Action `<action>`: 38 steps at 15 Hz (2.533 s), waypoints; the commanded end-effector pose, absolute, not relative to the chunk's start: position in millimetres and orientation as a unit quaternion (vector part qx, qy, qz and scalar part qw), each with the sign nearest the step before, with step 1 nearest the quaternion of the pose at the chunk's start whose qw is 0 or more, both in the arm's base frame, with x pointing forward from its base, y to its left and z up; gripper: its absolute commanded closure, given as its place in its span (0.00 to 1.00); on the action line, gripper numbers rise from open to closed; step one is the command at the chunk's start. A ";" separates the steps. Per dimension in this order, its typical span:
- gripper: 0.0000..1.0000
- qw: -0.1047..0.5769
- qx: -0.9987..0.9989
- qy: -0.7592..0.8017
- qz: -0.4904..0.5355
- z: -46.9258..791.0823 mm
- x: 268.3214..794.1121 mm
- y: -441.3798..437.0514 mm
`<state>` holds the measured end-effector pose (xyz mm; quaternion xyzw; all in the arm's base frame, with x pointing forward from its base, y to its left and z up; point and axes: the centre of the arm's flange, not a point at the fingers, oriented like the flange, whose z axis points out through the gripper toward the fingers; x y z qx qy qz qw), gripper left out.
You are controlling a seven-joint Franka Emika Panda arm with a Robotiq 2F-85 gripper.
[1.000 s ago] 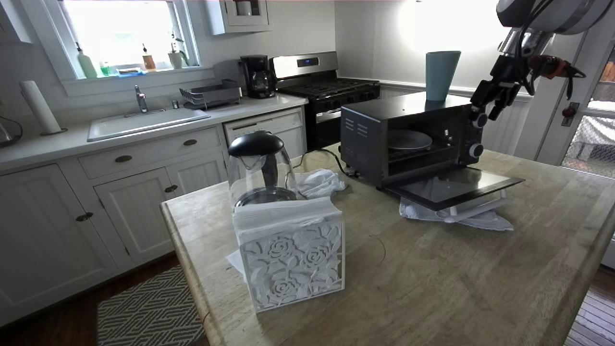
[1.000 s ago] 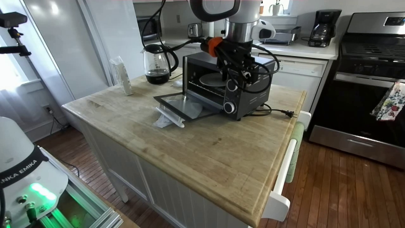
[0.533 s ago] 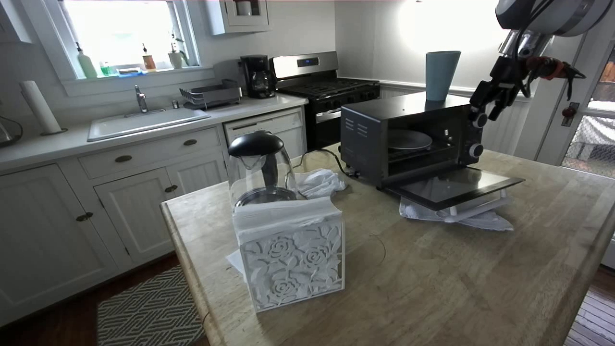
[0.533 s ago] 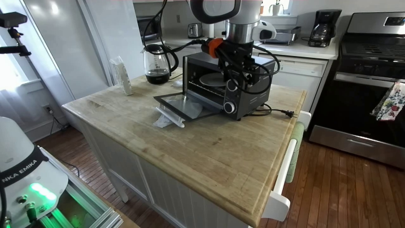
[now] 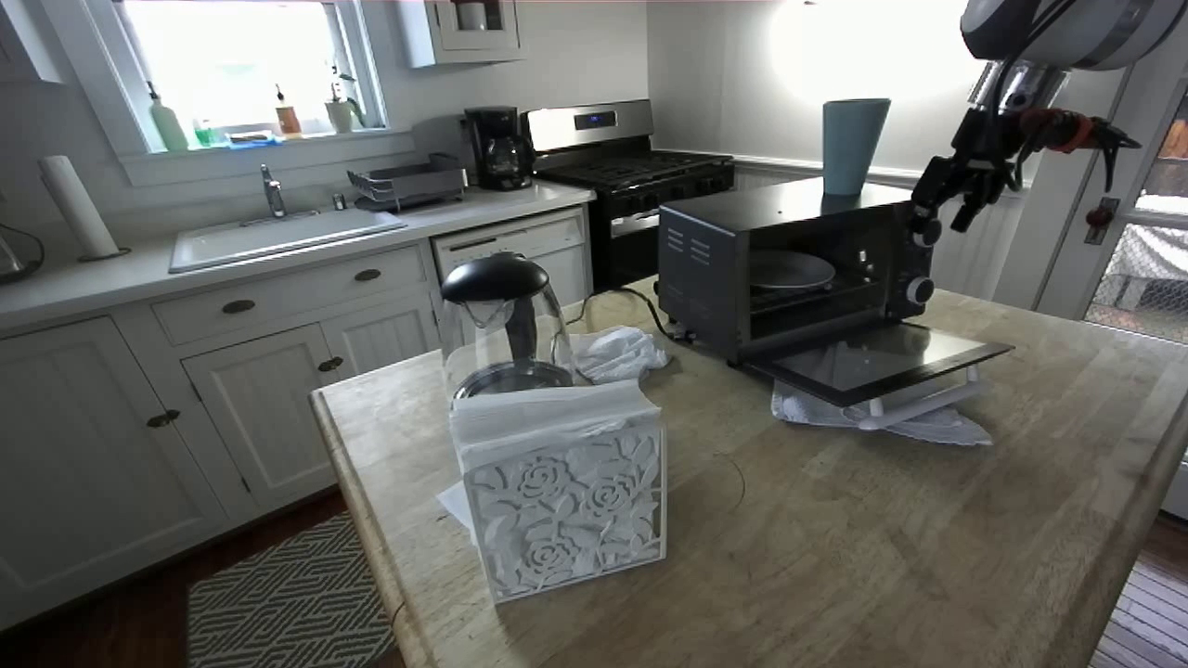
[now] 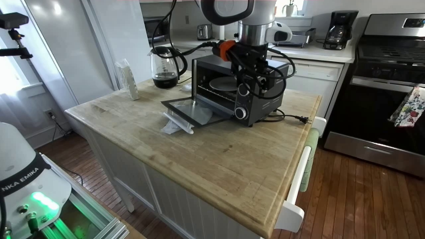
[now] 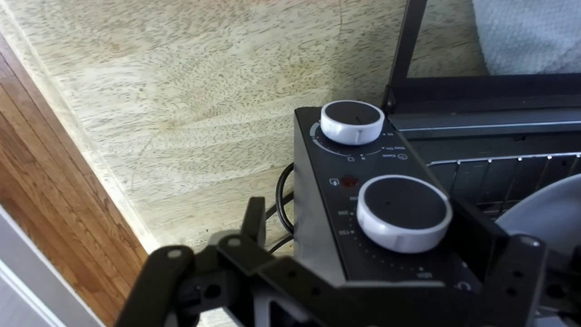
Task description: Twist the knob on the oven
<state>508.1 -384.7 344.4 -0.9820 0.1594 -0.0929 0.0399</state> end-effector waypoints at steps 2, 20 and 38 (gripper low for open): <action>0.00 0.011 -0.980 0.176 -0.095 347.3 510.3 -395.2; 0.00 0.014 -0.975 0.200 -0.098 364.8 495.6 -421.5; 0.00 0.043 -0.976 0.205 -0.053 334.2 509.1 -428.4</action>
